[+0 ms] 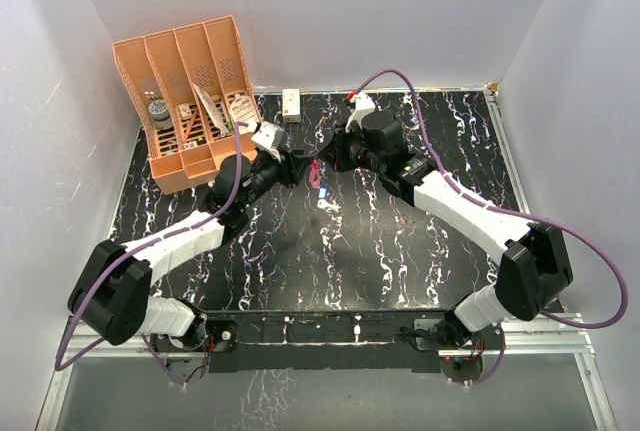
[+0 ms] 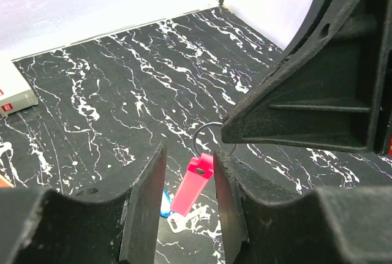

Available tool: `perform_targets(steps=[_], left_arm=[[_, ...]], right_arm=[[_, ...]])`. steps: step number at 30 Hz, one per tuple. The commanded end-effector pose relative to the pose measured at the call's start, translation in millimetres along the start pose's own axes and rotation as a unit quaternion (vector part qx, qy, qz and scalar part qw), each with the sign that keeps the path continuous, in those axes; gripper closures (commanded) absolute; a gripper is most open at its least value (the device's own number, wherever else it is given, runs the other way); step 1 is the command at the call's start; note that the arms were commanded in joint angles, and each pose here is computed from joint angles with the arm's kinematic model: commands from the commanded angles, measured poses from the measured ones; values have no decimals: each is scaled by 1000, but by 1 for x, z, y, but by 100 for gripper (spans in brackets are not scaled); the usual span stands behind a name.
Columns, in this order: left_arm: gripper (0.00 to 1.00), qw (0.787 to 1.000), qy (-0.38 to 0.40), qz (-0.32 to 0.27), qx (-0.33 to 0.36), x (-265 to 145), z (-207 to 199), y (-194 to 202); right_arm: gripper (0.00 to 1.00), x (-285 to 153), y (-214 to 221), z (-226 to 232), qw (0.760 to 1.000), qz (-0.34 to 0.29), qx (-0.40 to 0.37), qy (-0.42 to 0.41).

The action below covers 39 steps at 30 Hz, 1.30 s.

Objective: Put the keys on the keyring

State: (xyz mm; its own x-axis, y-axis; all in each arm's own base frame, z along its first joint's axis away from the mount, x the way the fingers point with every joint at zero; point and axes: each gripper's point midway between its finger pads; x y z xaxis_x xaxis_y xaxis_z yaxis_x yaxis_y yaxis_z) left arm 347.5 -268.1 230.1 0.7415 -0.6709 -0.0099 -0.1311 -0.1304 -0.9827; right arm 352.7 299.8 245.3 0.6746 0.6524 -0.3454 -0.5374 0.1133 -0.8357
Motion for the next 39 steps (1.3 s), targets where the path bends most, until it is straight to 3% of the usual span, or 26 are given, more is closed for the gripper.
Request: perform_targets(steps=[1, 39], left_arm=[[64, 999, 33, -26, 13, 2, -13, -12], [66, 997, 26, -57, 45, 12, -13, -12]], right_arm=[[100, -4, -40, 19, 998, -55, -3, -21], [100, -2, -35, 32, 998, -43, 3, -41]])
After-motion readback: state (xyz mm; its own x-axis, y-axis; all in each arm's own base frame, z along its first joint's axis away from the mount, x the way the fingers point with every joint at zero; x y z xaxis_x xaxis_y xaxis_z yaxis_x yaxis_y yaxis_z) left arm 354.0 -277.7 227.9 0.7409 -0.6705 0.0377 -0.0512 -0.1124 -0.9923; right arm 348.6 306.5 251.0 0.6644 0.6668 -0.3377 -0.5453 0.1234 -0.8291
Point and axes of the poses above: each gripper's point midway between its finger pads, its own x axis out along the fingers, its own z axis along the line the jaws close on, y = z × x, and after that the axes turned 1 degree about x, right-handed
